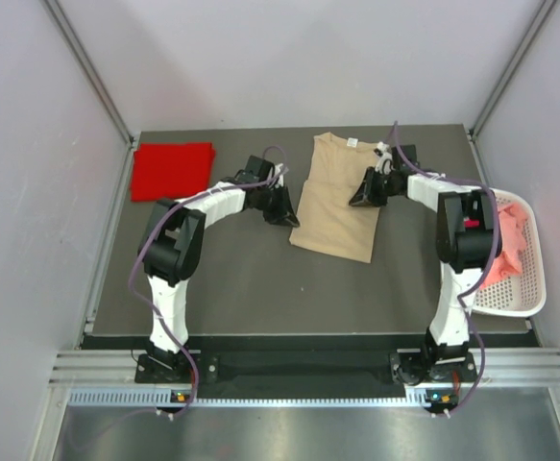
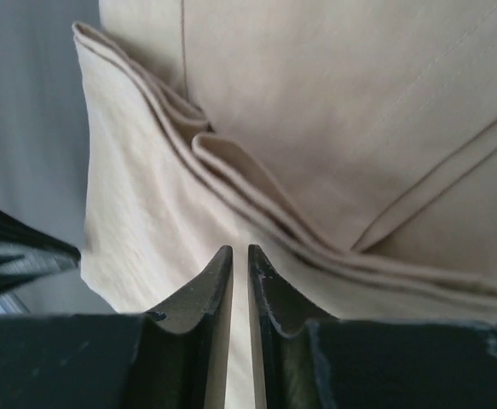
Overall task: Fold and stack the t-shirts
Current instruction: Fold the tshirt
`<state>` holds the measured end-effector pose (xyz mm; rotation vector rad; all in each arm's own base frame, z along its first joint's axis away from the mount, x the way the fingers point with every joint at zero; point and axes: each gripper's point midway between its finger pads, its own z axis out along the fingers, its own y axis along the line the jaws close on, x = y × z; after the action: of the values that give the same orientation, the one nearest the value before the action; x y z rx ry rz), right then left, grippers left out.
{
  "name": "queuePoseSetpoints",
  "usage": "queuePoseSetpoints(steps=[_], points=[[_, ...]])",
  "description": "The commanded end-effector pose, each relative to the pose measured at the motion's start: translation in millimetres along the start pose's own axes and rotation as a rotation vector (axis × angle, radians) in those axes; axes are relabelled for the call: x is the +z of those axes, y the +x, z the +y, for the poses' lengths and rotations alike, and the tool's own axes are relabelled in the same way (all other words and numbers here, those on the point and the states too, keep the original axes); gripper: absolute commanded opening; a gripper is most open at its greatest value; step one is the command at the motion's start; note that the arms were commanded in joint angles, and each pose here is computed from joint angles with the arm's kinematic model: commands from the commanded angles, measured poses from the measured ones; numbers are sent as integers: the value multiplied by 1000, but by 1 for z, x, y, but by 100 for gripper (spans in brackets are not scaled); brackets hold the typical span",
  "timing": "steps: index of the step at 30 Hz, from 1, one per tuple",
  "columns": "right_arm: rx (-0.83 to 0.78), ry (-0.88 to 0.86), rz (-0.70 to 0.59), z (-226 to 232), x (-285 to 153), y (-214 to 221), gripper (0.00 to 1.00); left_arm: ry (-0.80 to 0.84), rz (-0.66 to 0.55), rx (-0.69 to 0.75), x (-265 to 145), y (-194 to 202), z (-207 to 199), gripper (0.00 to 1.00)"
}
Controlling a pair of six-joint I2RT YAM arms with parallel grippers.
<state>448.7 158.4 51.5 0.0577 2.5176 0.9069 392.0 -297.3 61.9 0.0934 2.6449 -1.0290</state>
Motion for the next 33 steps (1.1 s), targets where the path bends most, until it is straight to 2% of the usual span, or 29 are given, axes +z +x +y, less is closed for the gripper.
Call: queuePoseSetpoints(steps=[1,8,15,21,28,33], points=[[-11,-99,-55,3,4,-30,12,44,-38,59,-8,4,-14,11],[2,-62,-31,-20,13,-30,11,-42,20,15,1,39,23,11],[-14,-44,-58,-6,-8,-42,11,-37,-9,44,-22,31,5,12],[23,68,-139,-5,-38,-61,20,-18,-38,50,-39,14,-7,23],[51,61,-122,-16,-25,-63,15,-28,67,47,-25,36,11,29],[67,101,-138,-37,-21,-71,19,-16,101,52,-17,45,17,35]])
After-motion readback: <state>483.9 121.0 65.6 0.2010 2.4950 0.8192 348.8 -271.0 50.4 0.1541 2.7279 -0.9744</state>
